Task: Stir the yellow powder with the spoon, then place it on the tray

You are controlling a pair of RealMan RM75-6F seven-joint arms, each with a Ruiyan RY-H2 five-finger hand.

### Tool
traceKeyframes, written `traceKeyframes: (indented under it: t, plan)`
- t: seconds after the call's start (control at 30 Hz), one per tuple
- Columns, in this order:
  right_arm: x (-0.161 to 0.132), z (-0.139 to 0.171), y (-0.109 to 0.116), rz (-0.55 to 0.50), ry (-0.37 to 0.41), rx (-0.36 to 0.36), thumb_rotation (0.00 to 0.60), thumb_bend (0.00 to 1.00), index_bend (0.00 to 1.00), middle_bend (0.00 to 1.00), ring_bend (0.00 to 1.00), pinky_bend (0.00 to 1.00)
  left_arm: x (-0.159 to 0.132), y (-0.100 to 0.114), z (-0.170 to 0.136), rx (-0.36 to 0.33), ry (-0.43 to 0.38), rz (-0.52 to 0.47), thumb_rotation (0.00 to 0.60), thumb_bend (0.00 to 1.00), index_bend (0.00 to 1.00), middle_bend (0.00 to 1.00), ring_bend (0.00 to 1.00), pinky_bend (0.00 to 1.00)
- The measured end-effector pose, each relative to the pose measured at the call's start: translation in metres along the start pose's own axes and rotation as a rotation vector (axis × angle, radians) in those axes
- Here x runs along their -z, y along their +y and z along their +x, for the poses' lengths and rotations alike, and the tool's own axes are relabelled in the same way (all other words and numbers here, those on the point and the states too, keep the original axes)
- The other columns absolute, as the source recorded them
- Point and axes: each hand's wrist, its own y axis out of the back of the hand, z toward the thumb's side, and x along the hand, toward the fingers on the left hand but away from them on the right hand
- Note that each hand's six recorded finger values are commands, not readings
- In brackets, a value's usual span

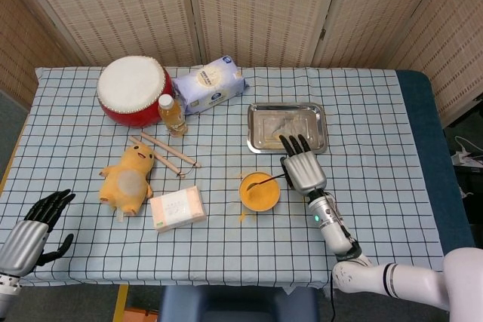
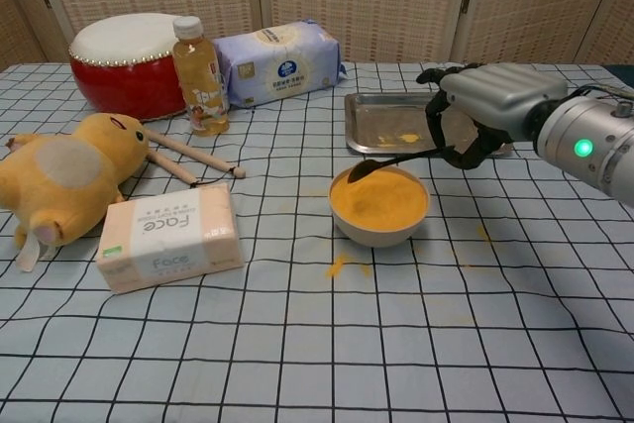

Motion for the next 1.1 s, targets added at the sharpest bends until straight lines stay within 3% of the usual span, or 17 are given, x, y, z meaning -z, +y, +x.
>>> traceKeyframes:
  t: [0.5,0.9,1.1]
  plan:
    - [-0.011,-0.019,-0.004,0.202,0.033,-0.042,0.6,0.6,0.76,0.0,0.0,0.0,0.001,0.001,0.001,0.0,0.001,0.0,0.6,0.45,0.0,0.0,0.0,0.1]
    - [-0.01,0.009,0.0,0.203,0.08,-0.11,0.6,0.6,0.79,0.0,0.0,0.0,-0.001,-0.001,0.0,0.002,-0.004,0.005,0.6,0.45,0.0,0.0,0.0,0.1]
    - [-0.003,0.004,0.011,0.168,0.03,-0.046,0.6,0.6,0.8,0.01,0.0,0.0,0.0,-0.001,0.0,0.004,-0.001,0.004,0.6,0.45,0.0,0.0,0.0,0.1]
